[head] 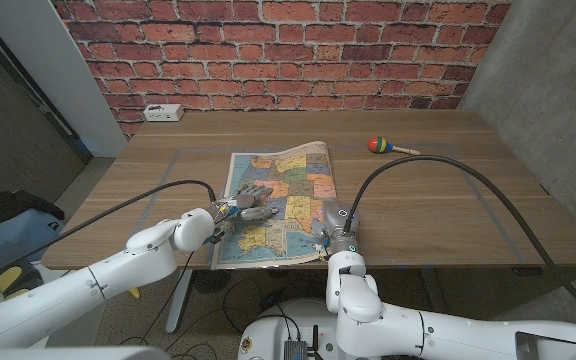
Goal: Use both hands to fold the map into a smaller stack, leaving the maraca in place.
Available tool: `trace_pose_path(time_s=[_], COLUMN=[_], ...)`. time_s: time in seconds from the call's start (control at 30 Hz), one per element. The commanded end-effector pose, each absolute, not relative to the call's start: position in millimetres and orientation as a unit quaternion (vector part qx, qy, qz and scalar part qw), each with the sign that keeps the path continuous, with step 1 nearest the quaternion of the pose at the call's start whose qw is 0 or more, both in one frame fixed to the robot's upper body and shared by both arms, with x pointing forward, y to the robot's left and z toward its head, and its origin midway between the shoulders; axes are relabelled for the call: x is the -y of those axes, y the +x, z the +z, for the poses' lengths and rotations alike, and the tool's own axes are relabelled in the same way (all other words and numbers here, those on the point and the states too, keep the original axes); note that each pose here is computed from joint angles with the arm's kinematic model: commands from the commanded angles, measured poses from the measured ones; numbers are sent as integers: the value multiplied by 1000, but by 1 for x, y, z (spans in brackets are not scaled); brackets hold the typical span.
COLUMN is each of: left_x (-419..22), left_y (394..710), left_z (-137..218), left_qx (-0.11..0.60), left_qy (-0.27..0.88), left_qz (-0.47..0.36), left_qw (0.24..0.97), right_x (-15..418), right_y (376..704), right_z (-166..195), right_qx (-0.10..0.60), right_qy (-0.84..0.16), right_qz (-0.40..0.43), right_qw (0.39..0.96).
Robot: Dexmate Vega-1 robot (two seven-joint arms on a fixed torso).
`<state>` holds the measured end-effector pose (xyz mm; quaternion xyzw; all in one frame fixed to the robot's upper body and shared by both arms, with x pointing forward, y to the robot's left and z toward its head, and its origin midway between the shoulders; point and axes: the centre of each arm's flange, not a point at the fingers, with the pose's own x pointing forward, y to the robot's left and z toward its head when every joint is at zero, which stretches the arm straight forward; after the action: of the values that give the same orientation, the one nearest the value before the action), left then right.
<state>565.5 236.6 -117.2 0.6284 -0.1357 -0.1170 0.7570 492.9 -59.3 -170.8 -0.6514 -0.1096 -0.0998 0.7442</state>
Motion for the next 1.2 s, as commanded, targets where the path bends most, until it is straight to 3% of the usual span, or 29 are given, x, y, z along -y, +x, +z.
trace_pose_path(time_s=[0.03, 0.17, 0.5, 0.8, 1.2], left_x=[-238, -243, -246, -248, -249], left_y=[536, 527, 515, 510, 509], left_z=[-107, -112, -119, -123, -126], left_qx=[302, 363, 423, 425, 418], left_qy=[570, 536, 509, 507, 510], left_qz=[-28, 5, 42, 42, 37], left_qw=[763, 762, 748, 749, 751], right_x=[61, 61, 61, 58, 53], right_y=[495, 495, 492, 487, 476], right_z=[-176, -177, -177, -173, -145], right_qx=[94, 91, 91, 104, 184], right_qy=[-655, -655, -657, -656, -619], right_qz=[-93, -94, -95, -98, -139], right_qw=[744, 744, 743, 741, 751])
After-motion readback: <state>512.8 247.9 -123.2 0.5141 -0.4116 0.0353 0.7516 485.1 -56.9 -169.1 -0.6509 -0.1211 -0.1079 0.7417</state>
